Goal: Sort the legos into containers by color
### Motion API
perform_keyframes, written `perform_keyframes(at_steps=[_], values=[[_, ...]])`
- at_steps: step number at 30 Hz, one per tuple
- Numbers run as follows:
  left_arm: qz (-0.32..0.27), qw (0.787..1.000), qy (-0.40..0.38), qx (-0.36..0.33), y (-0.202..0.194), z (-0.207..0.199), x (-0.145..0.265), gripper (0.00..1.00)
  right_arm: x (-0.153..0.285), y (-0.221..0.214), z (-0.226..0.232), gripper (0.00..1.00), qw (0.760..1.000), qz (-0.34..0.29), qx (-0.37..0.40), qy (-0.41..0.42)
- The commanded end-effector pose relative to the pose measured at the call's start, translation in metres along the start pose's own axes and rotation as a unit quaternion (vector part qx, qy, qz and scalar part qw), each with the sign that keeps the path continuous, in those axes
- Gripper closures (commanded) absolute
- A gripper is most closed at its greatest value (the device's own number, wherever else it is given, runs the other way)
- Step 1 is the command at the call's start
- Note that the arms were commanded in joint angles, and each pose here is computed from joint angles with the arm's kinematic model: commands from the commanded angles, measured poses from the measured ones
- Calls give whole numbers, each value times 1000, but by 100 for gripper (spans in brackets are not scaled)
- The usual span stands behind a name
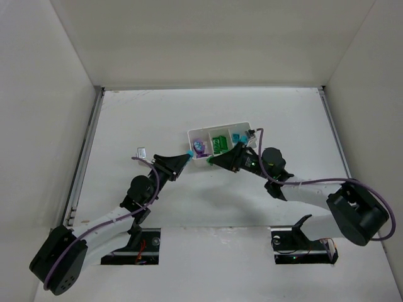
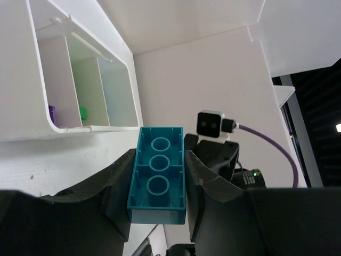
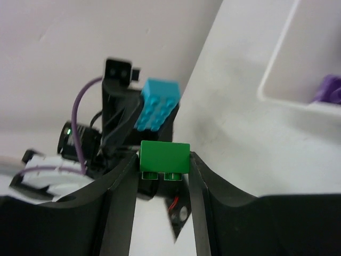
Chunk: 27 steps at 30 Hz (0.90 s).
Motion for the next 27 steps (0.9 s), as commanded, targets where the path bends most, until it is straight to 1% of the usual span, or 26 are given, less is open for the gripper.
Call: perform_keyframes(at_steps=[1,4,5,7,9,12,17,21,22,27], values=[[0,999,-38,-12,2,-16,-4,71,-1,34,2,58,994,-63,65,-54],[-1,999,-35,-23,2,-13,-2,71,-2,57,-9,58,974,-103,121,-163],[-1,999,-33,-24,1,-11,-2,71,-2,63,-13,57,963,-112,139,-201],[0,999,-31,-25,1,-11,-3,71,-5,75,-25,56,935,-127,177,-281],[1,999,-30,-32,0,-10,-4,71,-12,79,-31,55,916,-122,204,-323],[3,999,-27,-37,-1,-10,-6,71,-21,80,-39,54,901,-119,220,-355],[6,999,-23,-46,-4,-10,-8,71,-35,84,-47,46,896,-110,222,-369],[5,998,-27,-54,-5,-11,-8,71,-37,84,-45,28,898,-110,222,-365],[3,998,-25,-54,-4,-10,-8,71,-35,83,-42,25,899,-114,220,-362],[5,997,-22,-70,-5,-15,-16,72,-11,75,-19,24,907,-151,219,-327]])
Point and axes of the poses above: each gripper's point midway between its finger pads, its own x axis back along the fingers, its own z axis along the line the jaws close on, y = z × x, the point moved 10 cm from there along x, back along the fingers, and after that the axes turned 3 degrees about x, right-handed, at the moved point
